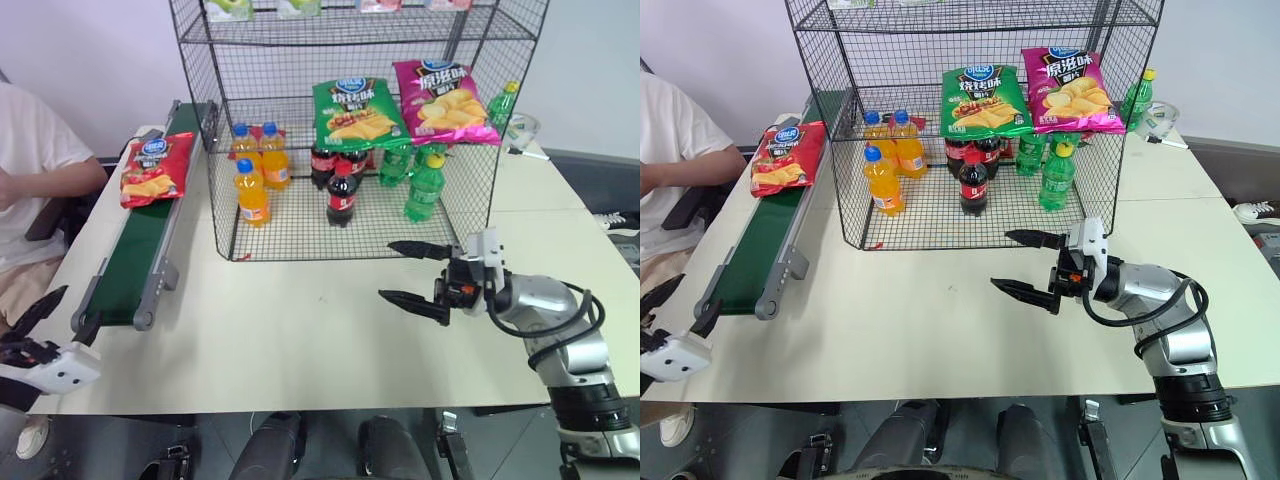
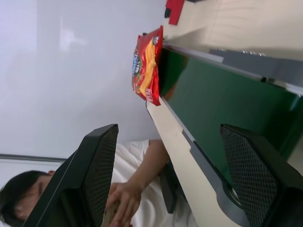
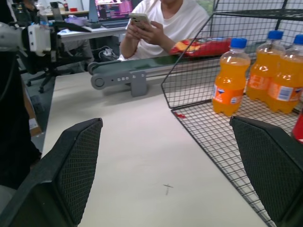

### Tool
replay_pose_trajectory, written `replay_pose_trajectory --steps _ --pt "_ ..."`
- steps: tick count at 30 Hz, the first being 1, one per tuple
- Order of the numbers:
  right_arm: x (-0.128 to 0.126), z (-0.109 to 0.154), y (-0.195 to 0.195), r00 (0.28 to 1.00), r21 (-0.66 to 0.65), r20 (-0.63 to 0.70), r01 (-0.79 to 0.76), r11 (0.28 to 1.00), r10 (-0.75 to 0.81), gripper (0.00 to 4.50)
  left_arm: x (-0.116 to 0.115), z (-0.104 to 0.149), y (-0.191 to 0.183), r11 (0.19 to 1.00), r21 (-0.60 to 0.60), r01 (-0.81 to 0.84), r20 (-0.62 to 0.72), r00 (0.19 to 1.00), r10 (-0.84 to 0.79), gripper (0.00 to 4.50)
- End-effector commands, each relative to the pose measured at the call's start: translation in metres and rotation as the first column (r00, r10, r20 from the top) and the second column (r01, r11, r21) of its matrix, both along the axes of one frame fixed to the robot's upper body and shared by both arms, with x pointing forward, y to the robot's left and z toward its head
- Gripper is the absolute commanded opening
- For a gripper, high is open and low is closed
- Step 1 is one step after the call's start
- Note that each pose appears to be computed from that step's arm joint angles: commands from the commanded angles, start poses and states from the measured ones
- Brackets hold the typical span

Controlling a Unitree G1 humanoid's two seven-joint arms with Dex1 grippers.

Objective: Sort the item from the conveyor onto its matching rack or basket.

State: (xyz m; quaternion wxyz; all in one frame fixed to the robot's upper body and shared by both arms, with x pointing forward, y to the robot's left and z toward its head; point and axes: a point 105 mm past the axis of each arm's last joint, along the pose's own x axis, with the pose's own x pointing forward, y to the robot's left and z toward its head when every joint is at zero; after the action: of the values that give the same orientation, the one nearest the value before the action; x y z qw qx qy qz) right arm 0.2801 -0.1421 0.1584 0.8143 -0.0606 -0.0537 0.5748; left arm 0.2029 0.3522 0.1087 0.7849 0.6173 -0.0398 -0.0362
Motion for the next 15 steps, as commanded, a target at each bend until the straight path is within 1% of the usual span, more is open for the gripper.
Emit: replay_pose_trajectory --steps 1,4,6,15 --pt "0.002 0.011 -0.003 0.999 0.016 0.045 0.013 1.000 -0.013 4.50 -0.001 0.002 0.004 1.000 0.004 -0.022 0.015 1.000 0.022 3.54" --pt "0.002 0.010 -0.004 0.998 0.013 0.052 0.024 1.000 -0.025 4.50 -0.005 -0.006 0.009 0.998 0.018 -0.060 -0.012 0.998 0.061 3.54" --pt "0.003 0.010 -0.005 0.998 0.011 0.054 0.031 0.999 -0.031 4.50 -0.007 -0.013 0.007 0.998 0.002 -0.058 -0.034 0.998 0.058 3.54" --pt "0.007 0.011 -0.007 0.997 0.004 0.065 0.044 0.999 -0.044 4.50 -0.008 -0.016 0.007 0.997 -0.004 -0.077 -0.045 0.996 0.077 3.54"
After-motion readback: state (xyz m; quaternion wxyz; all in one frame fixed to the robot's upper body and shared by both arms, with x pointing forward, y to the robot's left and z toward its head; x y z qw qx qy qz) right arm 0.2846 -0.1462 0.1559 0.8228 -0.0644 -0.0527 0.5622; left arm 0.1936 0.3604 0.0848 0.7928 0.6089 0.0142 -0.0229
